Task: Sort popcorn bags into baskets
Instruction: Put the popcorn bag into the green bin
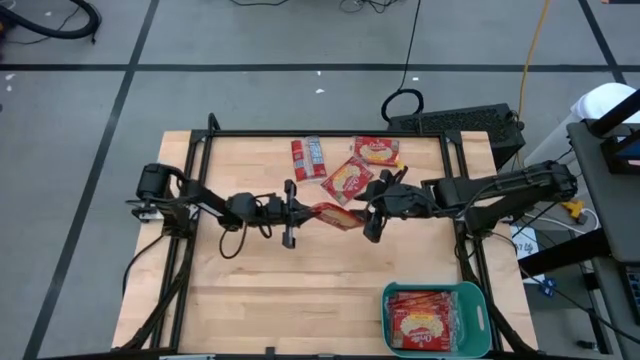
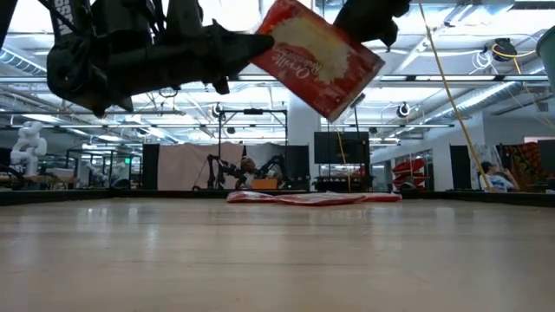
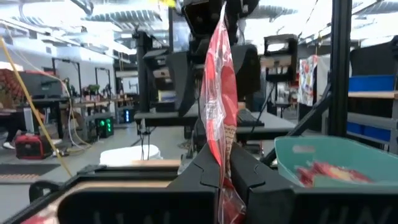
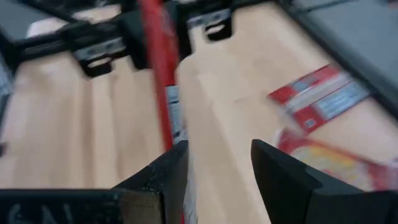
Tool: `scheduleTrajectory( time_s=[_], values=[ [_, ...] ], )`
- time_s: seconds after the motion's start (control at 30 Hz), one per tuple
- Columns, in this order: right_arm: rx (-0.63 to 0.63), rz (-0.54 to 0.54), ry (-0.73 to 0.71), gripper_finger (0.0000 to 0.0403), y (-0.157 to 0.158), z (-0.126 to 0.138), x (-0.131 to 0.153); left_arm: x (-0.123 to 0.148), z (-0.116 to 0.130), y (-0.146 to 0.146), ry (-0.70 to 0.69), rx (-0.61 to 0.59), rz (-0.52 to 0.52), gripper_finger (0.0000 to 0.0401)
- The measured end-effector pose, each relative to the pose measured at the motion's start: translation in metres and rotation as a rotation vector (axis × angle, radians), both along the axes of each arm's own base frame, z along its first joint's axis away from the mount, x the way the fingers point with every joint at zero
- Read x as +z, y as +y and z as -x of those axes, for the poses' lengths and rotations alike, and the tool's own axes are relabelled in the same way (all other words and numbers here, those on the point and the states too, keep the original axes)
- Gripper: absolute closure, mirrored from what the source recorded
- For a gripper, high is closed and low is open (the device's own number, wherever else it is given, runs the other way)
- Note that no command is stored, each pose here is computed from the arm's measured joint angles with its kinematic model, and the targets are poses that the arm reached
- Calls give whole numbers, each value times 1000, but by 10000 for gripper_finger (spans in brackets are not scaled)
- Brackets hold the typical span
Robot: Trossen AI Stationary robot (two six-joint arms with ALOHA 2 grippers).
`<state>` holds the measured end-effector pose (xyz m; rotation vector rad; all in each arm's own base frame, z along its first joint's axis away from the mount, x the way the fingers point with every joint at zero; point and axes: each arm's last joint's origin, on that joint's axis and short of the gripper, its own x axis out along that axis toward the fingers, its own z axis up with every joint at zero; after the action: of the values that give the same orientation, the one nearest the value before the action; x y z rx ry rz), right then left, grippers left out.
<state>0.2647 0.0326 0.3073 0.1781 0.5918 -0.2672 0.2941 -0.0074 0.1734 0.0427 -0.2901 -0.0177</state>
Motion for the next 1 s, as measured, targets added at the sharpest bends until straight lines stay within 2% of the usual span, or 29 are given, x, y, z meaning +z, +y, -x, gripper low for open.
scheduleTrajectory(
  time_s=[0.17,0.47,0.7,0.83,1.0],
  values=[
    [48,-77,66,234,2,3,-5,-2,0,4,16,13,-25,398],
    [56,-60,103,234,2,2,-10,-1,0,8,12,28,-28,398],
    [48,2,70,239,-5,-16,-25,4,-4,6,-21,-19,-37,397],
    [60,5,85,279,-6,-22,-32,6,-6,5,-23,-28,-39,393],
    [54,-33,101,362,-5,-20,-32,3,-7,4,14,-29,-41,383]
  ],
)
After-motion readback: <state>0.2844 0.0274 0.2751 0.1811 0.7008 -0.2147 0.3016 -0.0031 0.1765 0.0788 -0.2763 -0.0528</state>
